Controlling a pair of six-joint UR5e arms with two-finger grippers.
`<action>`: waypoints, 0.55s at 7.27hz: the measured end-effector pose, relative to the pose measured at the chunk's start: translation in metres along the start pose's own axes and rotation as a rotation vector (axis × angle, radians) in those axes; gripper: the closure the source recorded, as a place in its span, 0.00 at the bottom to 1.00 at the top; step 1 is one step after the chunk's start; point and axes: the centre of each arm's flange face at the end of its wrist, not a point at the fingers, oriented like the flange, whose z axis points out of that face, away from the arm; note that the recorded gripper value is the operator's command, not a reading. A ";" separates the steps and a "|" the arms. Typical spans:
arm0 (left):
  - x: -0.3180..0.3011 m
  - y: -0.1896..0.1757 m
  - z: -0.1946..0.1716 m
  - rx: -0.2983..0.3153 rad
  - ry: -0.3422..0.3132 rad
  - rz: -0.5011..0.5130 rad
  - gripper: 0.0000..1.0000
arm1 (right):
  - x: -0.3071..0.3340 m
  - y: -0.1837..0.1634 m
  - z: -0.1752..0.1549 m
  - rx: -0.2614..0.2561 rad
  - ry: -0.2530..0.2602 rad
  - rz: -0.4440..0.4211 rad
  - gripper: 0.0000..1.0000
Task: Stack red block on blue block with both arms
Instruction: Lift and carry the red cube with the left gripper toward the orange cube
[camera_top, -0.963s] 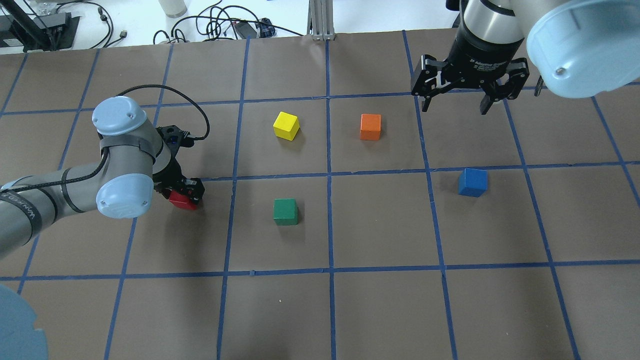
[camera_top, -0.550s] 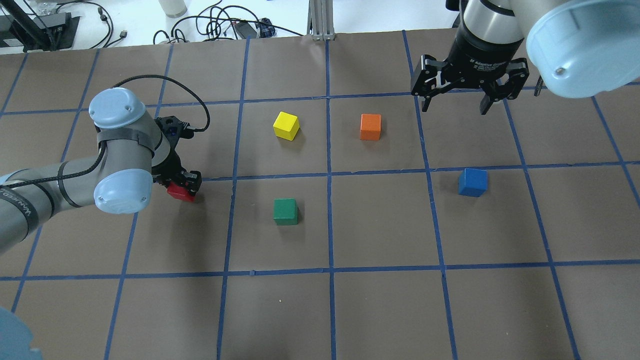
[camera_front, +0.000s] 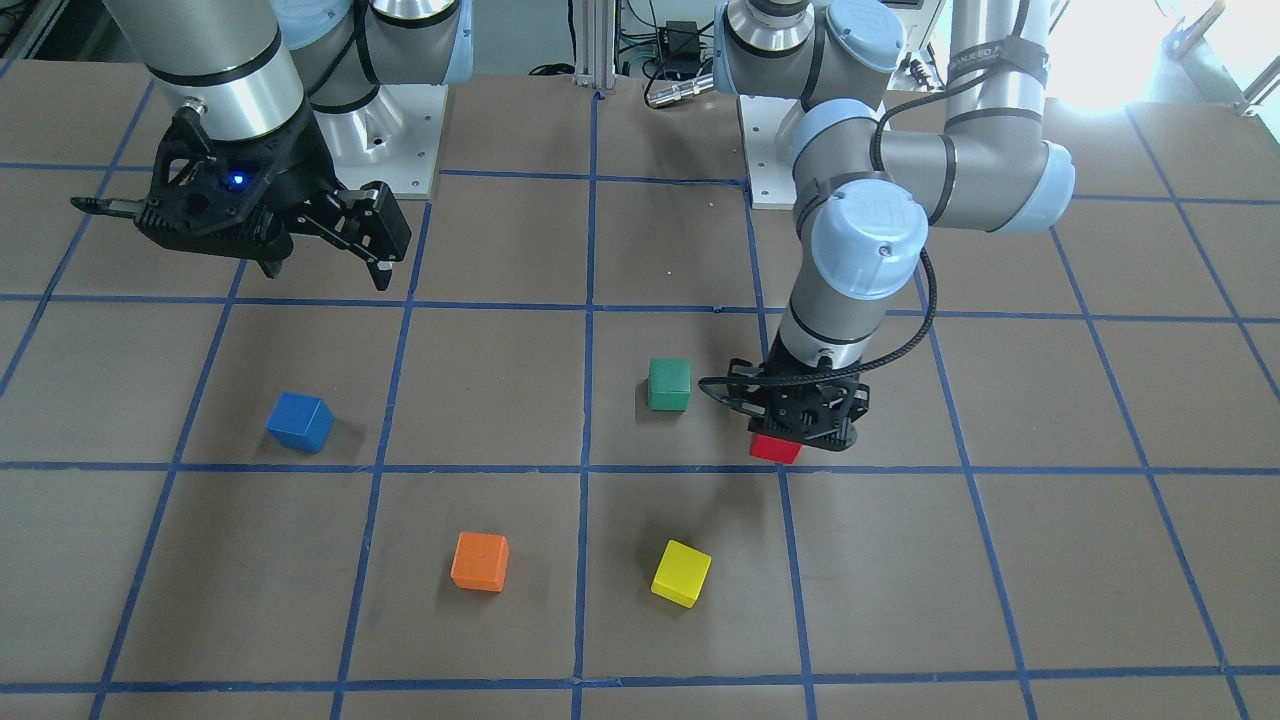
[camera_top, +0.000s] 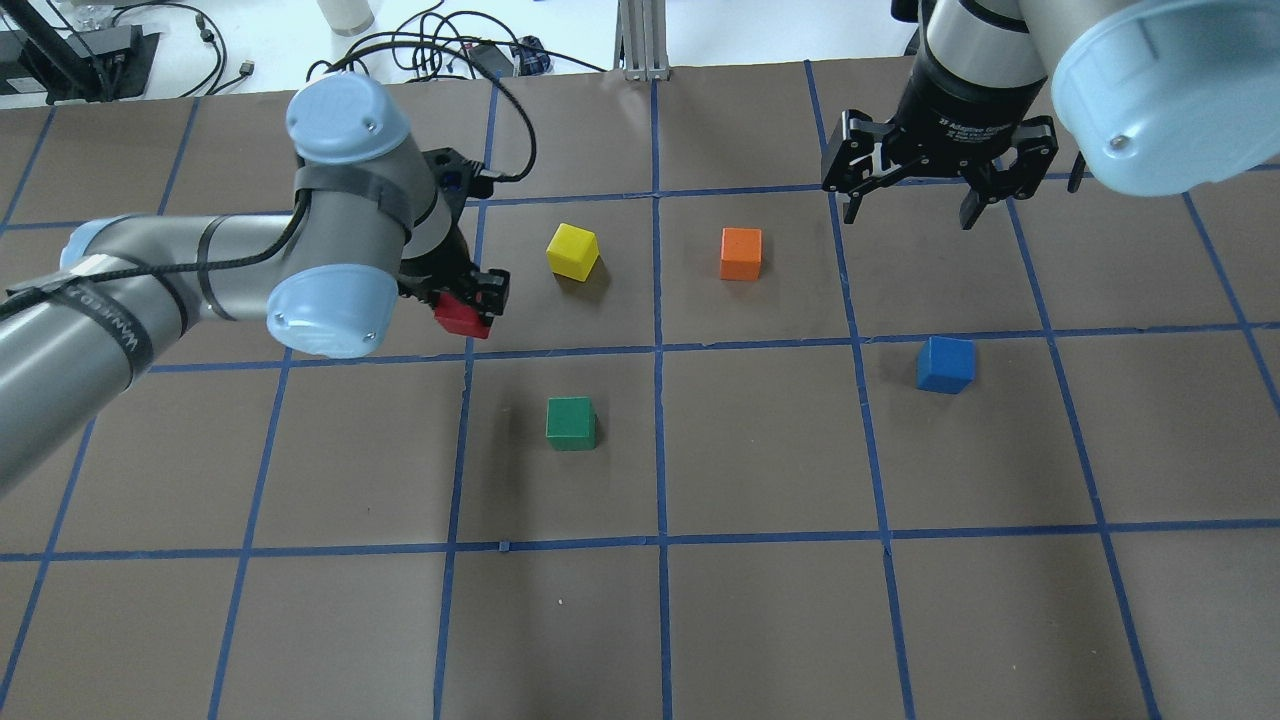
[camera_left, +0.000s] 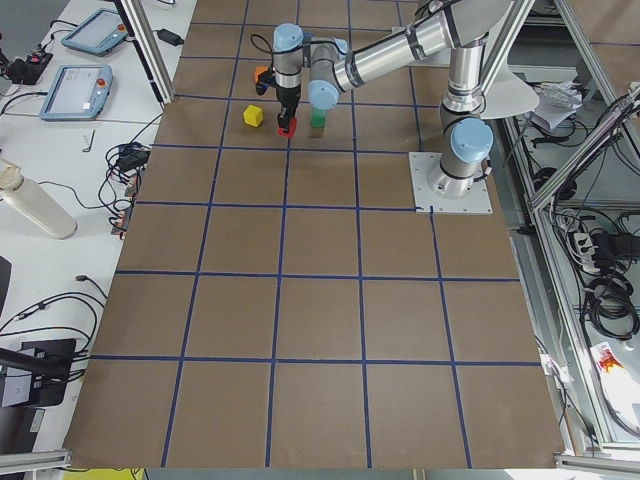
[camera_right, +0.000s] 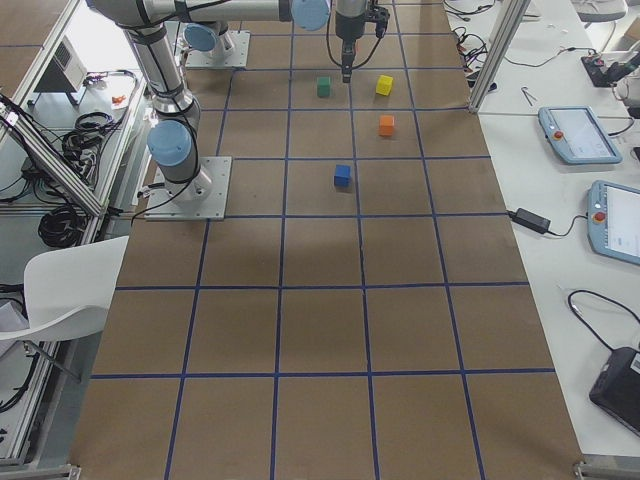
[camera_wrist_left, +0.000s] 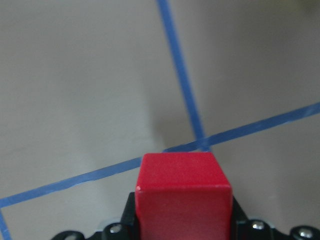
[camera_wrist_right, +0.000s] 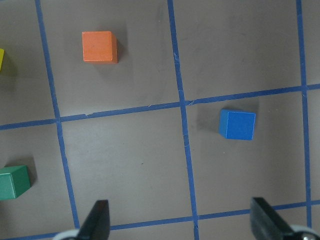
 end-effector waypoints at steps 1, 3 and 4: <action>0.049 -0.009 -0.016 -0.008 0.034 -0.048 0.95 | 0.000 0.000 0.000 0.001 0.000 0.000 0.00; 0.132 -0.010 -0.009 -0.034 0.086 -0.104 0.94 | 0.001 0.000 -0.001 0.002 0.000 0.001 0.00; 0.160 -0.010 0.006 -0.036 0.096 -0.130 0.94 | 0.001 0.001 -0.001 0.001 0.000 0.000 0.00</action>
